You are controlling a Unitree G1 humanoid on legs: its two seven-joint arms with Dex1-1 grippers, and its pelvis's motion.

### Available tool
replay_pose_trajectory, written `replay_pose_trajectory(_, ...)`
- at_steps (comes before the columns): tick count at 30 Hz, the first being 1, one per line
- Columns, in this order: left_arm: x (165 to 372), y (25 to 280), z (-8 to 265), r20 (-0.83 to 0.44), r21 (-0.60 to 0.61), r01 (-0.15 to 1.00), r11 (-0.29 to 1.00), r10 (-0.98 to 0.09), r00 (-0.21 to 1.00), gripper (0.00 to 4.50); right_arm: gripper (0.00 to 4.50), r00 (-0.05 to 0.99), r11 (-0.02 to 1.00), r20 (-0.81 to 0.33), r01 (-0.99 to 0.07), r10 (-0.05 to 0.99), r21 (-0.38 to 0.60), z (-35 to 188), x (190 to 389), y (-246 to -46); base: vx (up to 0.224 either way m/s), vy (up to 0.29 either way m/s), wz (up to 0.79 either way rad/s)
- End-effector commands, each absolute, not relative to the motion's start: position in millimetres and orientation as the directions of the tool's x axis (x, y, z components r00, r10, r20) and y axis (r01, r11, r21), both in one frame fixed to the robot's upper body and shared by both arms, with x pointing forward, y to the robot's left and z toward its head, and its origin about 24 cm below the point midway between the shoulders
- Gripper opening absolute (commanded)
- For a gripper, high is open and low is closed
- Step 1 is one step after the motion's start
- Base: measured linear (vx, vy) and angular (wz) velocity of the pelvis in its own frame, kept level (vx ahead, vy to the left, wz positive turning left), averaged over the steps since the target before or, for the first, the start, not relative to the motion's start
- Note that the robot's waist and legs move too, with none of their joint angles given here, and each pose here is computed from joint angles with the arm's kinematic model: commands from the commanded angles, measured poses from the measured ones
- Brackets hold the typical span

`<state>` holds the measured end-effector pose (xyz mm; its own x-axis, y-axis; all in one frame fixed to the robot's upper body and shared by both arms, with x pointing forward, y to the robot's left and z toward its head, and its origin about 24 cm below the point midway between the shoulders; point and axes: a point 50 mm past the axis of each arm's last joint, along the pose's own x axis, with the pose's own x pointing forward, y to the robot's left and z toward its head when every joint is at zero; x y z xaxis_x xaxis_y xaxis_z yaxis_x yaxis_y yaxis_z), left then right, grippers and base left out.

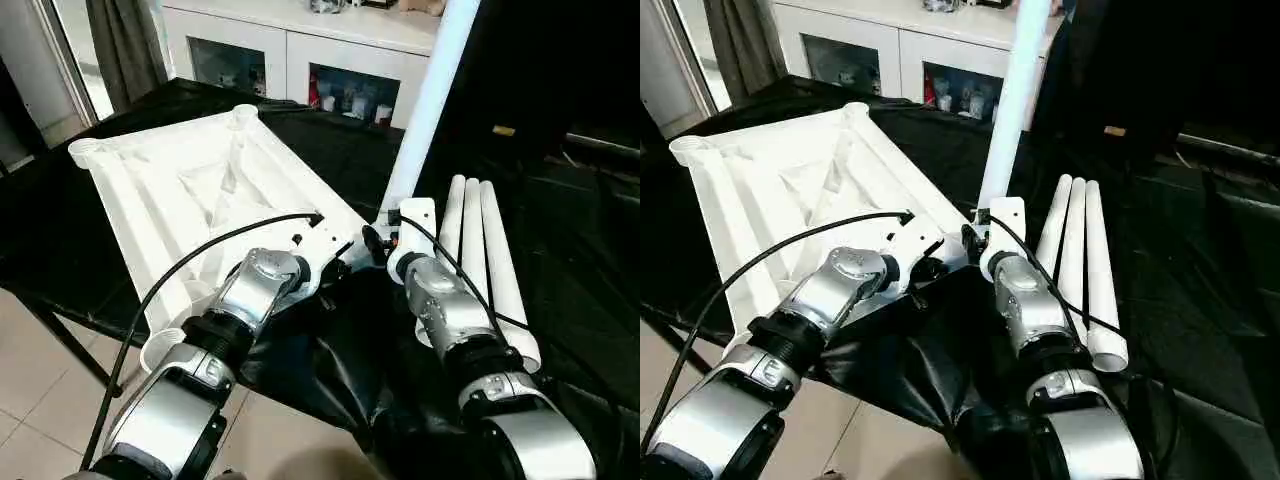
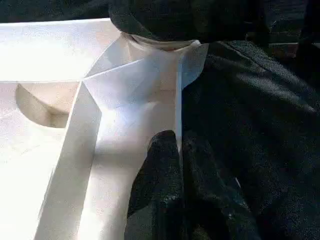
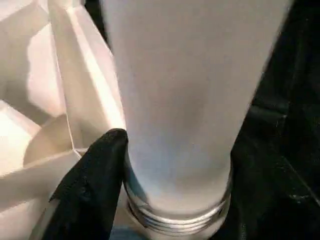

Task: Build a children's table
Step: Rotate leg to tighten

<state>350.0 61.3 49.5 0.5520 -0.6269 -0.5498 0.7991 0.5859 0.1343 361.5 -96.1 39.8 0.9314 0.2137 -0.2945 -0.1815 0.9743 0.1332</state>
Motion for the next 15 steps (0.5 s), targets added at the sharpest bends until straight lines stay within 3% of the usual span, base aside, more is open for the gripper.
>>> replay_pose_trajectory(1, 351, 58, 55, -0.523, 0.160, 0.815, 0.558, -0.652, 0.549, 0.00, 3.42, 0.901, 0.953, -0.327, -0.232, 0.286, 0.195, 31, 356.7, -83.0, 0.000, 0.000, 0.00)
replay_pose_trajectory(9, 345, 70, 55, -0.526, 0.153, 0.865, 0.477, -0.702, 0.481, 0.00, 3.50, 0.895, 0.930, -0.250, -0.357, 0.369, 0.091, 48, 361.4, -101.6, 0.000, 0.000, 0.00)
replay_pose_trajectory(15, 337, 87, 57, -0.539, 0.148, 0.917, 0.369, -0.748, 0.388, 0.00, 3.50, 0.787, 0.814, -0.277, -0.580, 0.552, -0.026, 52, 348.4, -127.8, 0.000, 0.000, 0.00)
